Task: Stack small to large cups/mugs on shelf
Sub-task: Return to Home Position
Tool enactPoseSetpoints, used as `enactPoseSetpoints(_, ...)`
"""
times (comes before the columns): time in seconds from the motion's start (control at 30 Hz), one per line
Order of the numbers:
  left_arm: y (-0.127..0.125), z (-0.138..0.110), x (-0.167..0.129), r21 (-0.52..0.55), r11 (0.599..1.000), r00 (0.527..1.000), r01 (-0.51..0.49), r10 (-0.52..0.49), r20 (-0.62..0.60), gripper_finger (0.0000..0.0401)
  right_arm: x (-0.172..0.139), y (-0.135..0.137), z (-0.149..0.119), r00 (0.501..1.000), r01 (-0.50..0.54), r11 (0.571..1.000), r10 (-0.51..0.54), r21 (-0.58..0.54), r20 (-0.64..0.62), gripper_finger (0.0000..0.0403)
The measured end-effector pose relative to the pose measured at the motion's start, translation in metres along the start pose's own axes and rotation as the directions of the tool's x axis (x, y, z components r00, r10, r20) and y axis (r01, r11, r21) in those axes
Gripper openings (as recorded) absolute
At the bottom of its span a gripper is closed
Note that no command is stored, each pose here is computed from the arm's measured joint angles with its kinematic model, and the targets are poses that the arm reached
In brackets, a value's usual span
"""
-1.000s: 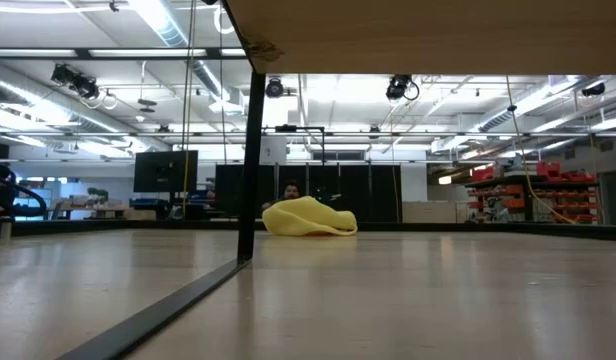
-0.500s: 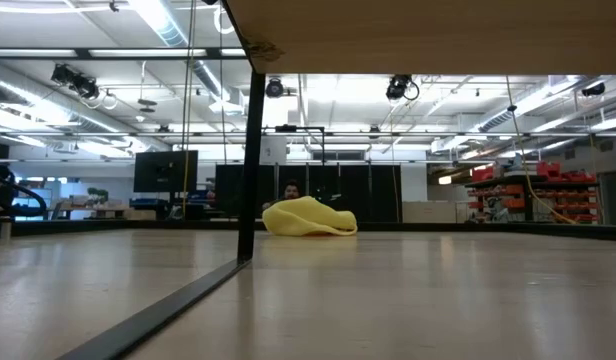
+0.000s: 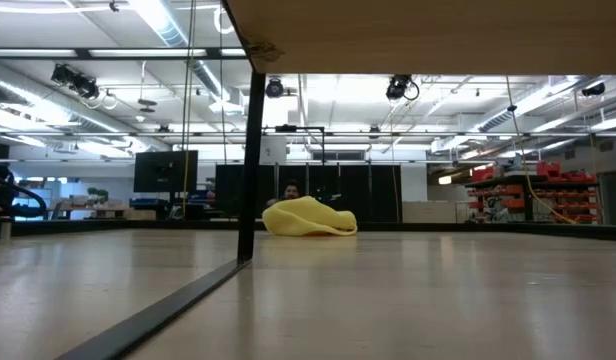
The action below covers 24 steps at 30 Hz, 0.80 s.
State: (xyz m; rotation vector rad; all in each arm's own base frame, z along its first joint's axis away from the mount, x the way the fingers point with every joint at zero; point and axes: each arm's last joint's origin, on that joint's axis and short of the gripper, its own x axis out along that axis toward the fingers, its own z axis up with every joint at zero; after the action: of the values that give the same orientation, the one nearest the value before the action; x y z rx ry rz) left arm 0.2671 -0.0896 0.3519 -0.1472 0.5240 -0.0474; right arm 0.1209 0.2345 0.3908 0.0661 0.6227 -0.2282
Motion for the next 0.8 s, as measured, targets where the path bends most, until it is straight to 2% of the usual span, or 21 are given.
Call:
enactPoseSetpoints(0.2, 0.009, 0.008, -0.045, -0.068, 0.998, 0.997, 0.008, -0.003, 0.078, 0.0021, -0.021, -0.034, 0.022, 0.989, -0.061, 0.987, 0.04, 0.146, 0.144, 0.0008)
enactPoseSetpoints(0.37, 0.001, 0.007, -0.061, -0.132, 0.989, 0.993, 0.074, -0.06, 0.104, 0.0027, -0.029, -0.046, 0.028, 0.989, -0.12, 0.964, 0.095, 0.236, 0.117, 0.0012)
enactPoseSetpoints(0.5, -0.003, 0.005, -0.062, -0.117, 0.99, 0.993, 0.083, -0.072, 0.09, 0.0025, -0.029, -0.042, 0.027, 0.988, -0.15, 0.937, 0.128, 0.316, 0.09, 0.0012)
enactPoseSetpoints(0.67, -0.006, 0.004, -0.063, -0.256, 0.96, 0.992, 0.115, -0.098, 0.079, 0.0019, -0.031, -0.027, 0.023, 0.978, -0.195, 0.952, 0.168, 0.238, 0.126, 0.0012)
enactPoseSetpoints(0.8, -0.015, -0.009, -0.062, -0.209, 0.967, 0.989, 0.144, -0.147, 0.003, 0.0019, -0.037, 0.008, 0.005, 0.94, -0.31, 0.937, 0.276, 0.161, 0.199, 0.0013)
